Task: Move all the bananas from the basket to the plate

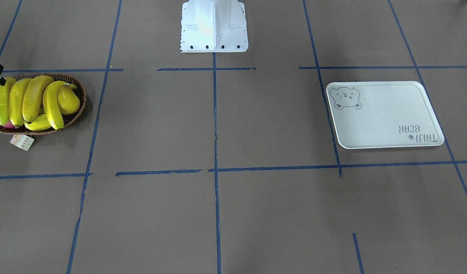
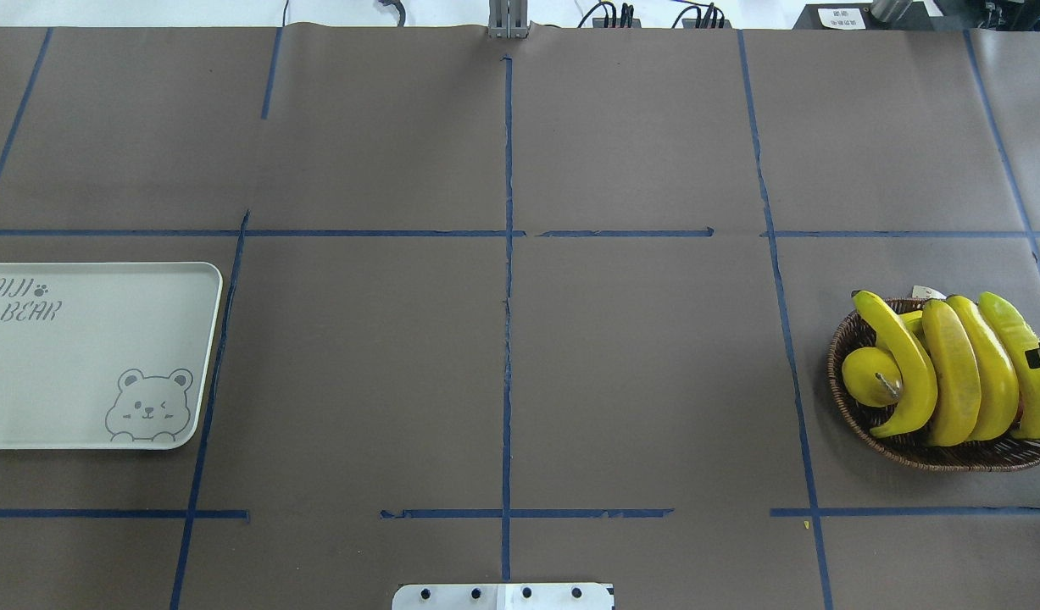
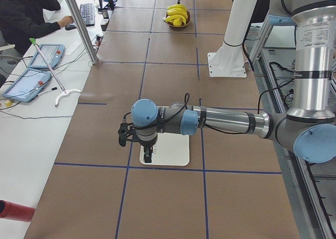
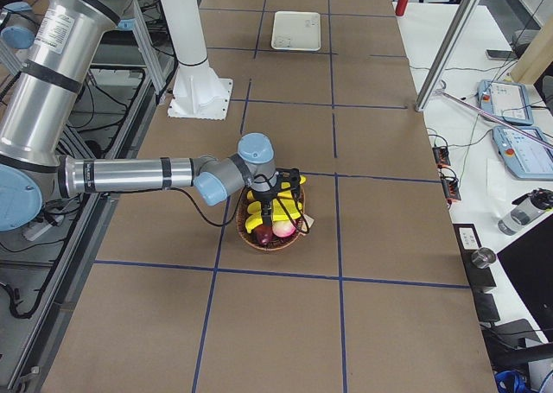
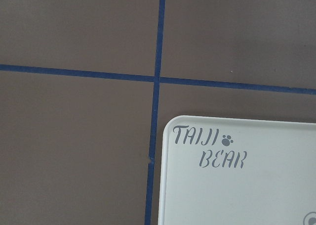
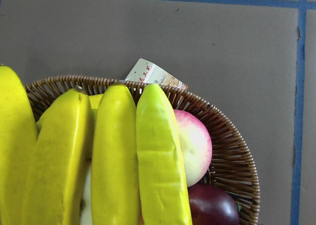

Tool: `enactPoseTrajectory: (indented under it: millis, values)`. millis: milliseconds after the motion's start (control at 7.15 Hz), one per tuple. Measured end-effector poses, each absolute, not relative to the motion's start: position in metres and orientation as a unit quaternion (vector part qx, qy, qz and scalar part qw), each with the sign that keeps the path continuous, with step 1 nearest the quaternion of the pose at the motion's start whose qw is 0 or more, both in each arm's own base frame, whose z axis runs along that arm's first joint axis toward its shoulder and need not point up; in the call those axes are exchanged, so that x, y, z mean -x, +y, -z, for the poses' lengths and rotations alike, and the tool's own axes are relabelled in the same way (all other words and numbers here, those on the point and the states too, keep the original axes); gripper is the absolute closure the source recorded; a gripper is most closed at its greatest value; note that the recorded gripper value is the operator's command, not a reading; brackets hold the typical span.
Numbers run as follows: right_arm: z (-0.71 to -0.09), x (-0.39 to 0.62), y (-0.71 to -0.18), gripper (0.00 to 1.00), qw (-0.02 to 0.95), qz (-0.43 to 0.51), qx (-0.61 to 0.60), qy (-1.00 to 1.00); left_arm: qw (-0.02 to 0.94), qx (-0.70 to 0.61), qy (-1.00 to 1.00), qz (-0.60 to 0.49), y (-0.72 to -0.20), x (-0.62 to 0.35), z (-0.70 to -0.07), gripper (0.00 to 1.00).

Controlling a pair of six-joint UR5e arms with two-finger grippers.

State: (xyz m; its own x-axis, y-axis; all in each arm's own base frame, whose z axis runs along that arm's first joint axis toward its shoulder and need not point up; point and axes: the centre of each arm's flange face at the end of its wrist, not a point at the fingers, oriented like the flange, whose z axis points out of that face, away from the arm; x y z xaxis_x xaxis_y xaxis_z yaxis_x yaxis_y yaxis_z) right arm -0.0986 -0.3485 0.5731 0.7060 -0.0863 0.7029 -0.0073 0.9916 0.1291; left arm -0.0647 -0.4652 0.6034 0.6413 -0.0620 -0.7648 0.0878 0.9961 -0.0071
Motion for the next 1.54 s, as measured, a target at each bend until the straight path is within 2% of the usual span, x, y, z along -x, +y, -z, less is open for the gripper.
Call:
enactPoseTrajectory:
  millis: [140, 420, 1259, 1539]
  values:
    - [-0.575, 0.106, -0.347, 0.14, 0.923, 0.031, -0.058, -0.379, 0.906, -0.016, 0.422, 0.041, -0.465, 0.065, -0.603, 0.0]
    - [-0.582, 0.109, -0.344, 0.29, 0.925, 0.036, -0.052, -0.376, 0.906, -0.017, 0.422, 0.041, -0.465, 0.065, -0.602, 0.0]
    - [-0.594, 0.112, -0.343, 0.28, 0.925, 0.056, -0.047, -0.373, 0.906, -0.016, 0.422, 0.041, -0.465, 0.065, -0.603, 0.0]
    - [-0.596, 0.115, -0.342, 0.34, 0.925, 0.06, -0.043, -0.372, 0.905, -0.016, 0.422, 0.041, -0.465, 0.065, -0.603, 0.0]
